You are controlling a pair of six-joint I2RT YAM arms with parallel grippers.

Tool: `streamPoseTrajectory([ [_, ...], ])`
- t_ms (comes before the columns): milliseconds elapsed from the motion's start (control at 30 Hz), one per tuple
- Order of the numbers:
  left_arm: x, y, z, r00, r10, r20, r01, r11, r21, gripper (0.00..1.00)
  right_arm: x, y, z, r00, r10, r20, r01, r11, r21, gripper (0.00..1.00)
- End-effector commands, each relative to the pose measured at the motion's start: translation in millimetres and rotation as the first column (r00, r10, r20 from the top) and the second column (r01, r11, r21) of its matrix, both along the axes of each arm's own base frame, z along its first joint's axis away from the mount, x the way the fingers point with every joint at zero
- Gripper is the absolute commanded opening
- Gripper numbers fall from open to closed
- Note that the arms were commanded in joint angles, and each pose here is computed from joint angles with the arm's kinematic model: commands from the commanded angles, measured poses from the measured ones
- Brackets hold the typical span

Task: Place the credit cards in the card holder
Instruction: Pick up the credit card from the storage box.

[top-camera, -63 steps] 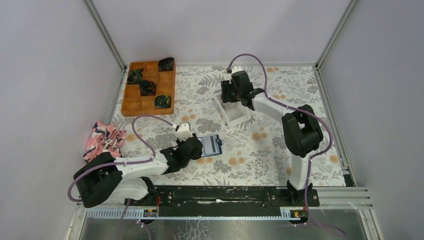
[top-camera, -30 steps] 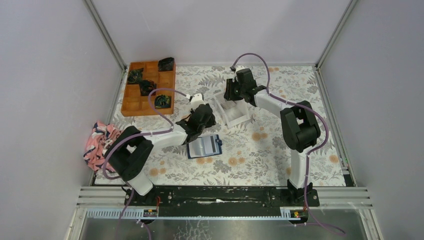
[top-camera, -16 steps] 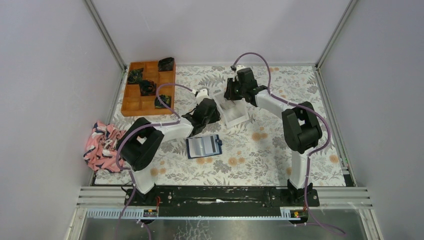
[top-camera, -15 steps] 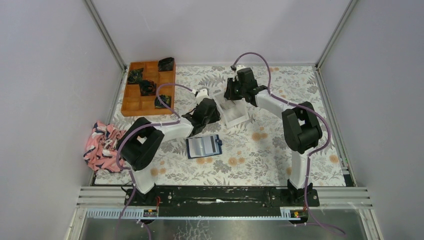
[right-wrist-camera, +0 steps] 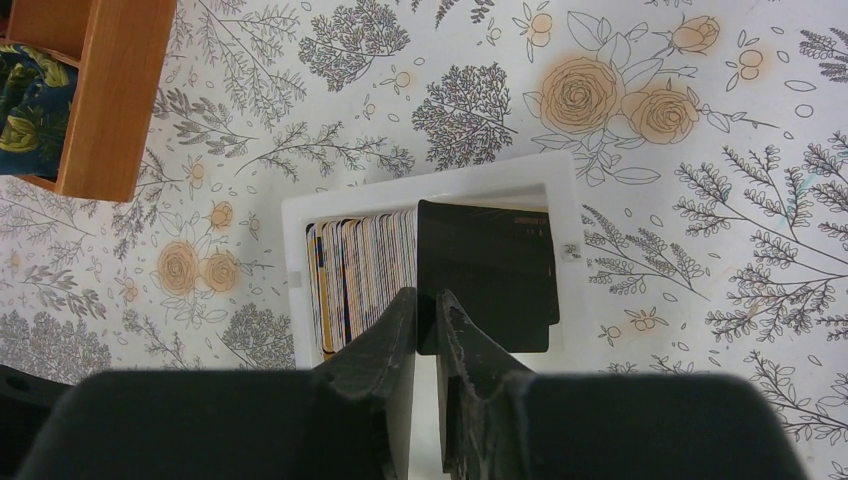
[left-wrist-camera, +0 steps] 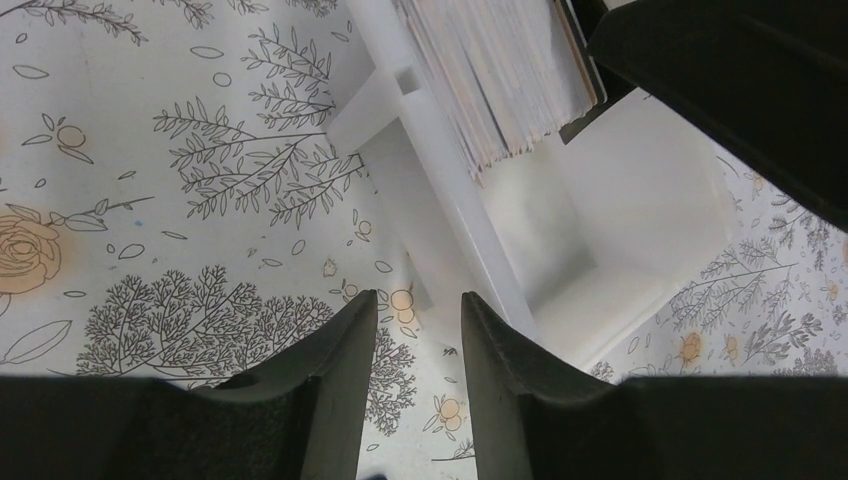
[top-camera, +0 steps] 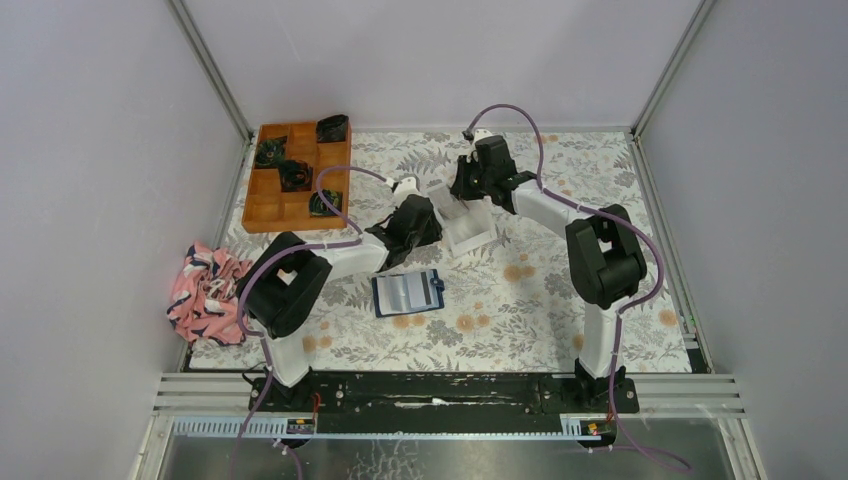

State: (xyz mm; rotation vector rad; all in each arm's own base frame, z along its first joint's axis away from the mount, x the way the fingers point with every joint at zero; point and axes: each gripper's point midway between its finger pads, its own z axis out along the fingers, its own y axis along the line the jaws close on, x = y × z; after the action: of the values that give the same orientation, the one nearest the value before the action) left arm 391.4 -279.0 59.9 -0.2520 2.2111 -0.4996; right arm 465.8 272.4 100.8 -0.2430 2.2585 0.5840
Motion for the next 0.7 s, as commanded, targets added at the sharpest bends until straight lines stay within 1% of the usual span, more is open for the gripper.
streamPoseTrajectory([
  [0, 14.4, -7.0, 16.2, 0.999, -0.002, 0.046, 0.004, 0.999, -0.039, 0.43, -0.8, 2.5, 38.1, 0.997, 0.009, 0.08, -0.012, 0.999, 0.037, 0.16],
  [200, 14.1, -4.9, 16.2, 0.999, 0.001, 0.047, 0.0, 0.999, -0.035, 0.43, -0.7, -5.5, 46.3, 0.992, -0.017, 0.122, 0.014, 1.0, 0.023, 0.16],
  [433, 13.5, 0.5, 24.1, 0.998, 0.008, 0.063, -0.006, 1.0, -0.026, 0.44, 0.8, -24.3, 61.9, 0.973, -0.066, 0.219, 0.08, 0.995, -0.055, 0.11],
  [667, 10.6, 6.8, 38.6, 0.996, 0.006, 0.092, -0.004, 1.0, -0.021, 0.45, -4.5, -36.4, 76.8, 0.959, -0.091, 0.268, 0.115, 0.99, -0.077, 0.0],
])
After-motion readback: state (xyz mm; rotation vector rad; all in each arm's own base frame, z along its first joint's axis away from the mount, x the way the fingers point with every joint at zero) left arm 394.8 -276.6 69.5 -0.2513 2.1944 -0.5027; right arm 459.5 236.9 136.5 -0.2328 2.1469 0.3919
